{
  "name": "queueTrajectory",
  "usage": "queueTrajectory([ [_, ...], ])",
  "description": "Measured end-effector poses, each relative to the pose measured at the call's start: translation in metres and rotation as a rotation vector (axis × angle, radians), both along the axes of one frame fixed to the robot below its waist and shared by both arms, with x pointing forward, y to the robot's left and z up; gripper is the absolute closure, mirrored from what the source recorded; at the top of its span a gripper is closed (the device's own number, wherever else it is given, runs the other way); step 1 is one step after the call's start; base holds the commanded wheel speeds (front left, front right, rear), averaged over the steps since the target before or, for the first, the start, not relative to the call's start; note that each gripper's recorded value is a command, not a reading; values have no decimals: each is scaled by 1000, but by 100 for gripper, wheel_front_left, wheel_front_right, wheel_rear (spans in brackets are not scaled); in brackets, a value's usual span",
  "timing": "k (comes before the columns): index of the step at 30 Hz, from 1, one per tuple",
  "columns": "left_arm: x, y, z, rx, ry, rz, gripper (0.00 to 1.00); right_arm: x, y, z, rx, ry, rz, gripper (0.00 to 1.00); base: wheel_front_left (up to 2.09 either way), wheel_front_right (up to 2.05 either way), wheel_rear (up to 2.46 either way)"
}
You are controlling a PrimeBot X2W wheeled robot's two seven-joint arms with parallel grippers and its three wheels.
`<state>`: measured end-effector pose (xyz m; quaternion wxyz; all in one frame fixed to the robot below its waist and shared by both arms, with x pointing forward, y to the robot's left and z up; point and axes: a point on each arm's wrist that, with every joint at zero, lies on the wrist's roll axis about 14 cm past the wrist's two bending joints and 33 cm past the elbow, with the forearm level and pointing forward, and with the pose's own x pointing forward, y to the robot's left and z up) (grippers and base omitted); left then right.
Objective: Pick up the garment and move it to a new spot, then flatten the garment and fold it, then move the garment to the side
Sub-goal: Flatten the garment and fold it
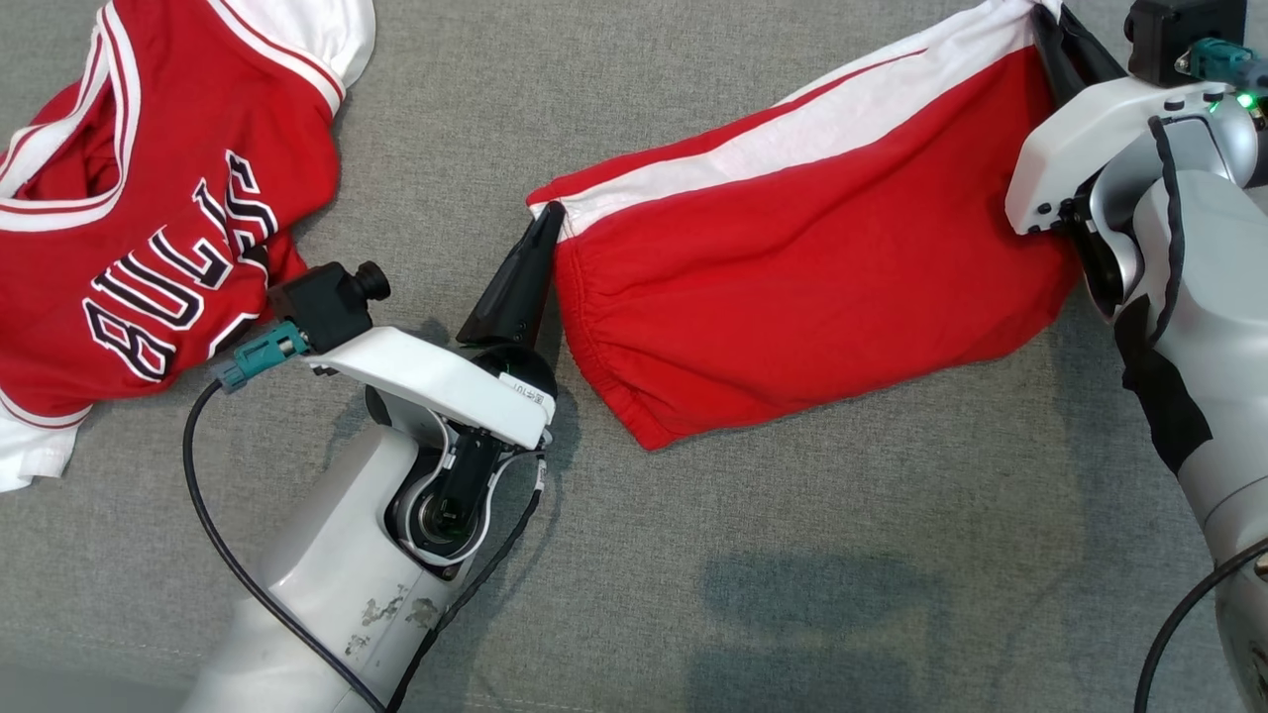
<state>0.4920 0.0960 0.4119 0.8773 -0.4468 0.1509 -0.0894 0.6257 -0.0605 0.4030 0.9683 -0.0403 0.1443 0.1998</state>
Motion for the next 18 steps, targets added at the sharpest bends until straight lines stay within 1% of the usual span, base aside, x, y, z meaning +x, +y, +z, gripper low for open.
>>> queueTrajectory([
  [4, 2, -1, -3, 17, -7, -3, 100, 4, 3, 6, -1, -30, 9, 100, 0, 0, 0],
  [5, 2, -1, -3, 23, -7, -7, 86, 5, 3, 6, -2, -33, 10, 100, 0, 0, 0],
  [6, 2, -1, -4, 28, -8, -7, 78, 5, 2, 7, -1, -36, 7, 78, 0, 0, 0],
  [7, 2, -2, -4, 33, -8, -9, 67, 6, 1, 9, 1, -39, 2, 47, 0, 0, 0],
  [8, 3, -2, -5, 38, -10, -10, 24, 6, 0, 10, 3, -43, 0, 0, 0, 0, 0],
  [9, 3, -2, -5, 46, -10, -14, 24, 7, 0, 11, 3, -48, -1, 0, 0, 0, 0],
  [10, 4, -3, -5, 50, -13, -17, 0, 7, -1, 13, 9, -53, -5, 0, 0, 0, 0],
  [15, 8, 2, -5, 131, -39, -36, 0, 5, -2, 28, 25, -98, -11, 0, 0, 0, 0],
  [18, 13, 26, 5, 219, -92, 5, 0, -1, 0, 39, 58, -129, -19, 0, 0, 0, 0],
])
